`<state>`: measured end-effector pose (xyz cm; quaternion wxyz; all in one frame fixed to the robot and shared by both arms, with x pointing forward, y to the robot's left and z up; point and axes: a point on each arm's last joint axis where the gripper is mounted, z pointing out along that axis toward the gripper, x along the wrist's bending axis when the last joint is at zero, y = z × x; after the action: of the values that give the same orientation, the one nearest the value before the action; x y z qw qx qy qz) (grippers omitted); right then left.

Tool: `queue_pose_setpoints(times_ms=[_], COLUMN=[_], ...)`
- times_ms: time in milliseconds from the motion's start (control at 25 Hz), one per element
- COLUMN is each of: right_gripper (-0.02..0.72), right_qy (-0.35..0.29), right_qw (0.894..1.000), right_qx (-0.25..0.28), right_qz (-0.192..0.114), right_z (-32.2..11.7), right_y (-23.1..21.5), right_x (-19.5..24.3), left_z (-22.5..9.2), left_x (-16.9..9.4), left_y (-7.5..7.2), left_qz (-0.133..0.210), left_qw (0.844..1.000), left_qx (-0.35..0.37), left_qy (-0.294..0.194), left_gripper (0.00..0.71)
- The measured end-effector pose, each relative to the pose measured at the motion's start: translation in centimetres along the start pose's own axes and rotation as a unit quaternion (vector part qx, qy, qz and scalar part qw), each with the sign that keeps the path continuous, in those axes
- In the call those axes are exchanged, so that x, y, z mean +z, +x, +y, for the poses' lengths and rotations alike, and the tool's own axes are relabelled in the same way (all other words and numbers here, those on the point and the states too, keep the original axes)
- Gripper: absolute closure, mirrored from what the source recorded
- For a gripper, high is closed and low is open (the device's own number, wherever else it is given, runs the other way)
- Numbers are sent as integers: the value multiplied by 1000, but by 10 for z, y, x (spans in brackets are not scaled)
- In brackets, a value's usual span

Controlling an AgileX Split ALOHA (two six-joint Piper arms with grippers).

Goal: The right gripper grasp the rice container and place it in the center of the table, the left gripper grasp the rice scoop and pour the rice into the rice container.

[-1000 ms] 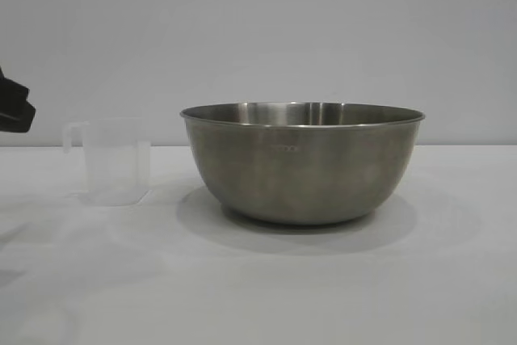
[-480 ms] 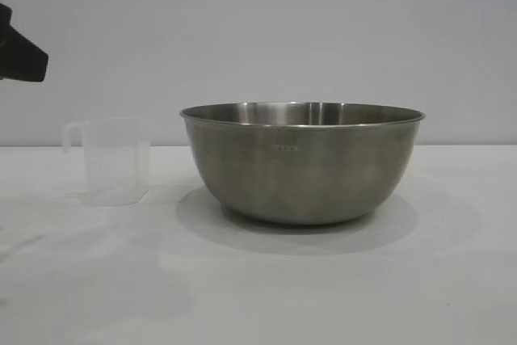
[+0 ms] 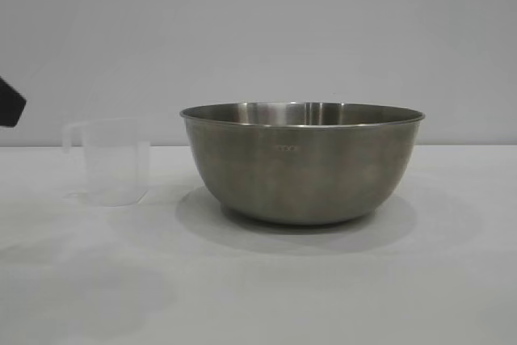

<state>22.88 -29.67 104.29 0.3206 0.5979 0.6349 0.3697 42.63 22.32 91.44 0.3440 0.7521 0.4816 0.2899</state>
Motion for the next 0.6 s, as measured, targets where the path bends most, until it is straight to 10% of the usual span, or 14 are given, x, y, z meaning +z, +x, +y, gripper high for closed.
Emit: queue_pose_setpoints(times_ms=[600], right_gripper=[171], right_qy=[0], right_qw=[1000], right_qx=[0], right_qz=[0], right_z=[0], right_y=[0], right_x=[0], left_z=[70], left_x=[-25], left_y=[-9], left_qz=[-98], left_qw=[985], left_qx=[82], left_qy=[114], left_gripper=[395])
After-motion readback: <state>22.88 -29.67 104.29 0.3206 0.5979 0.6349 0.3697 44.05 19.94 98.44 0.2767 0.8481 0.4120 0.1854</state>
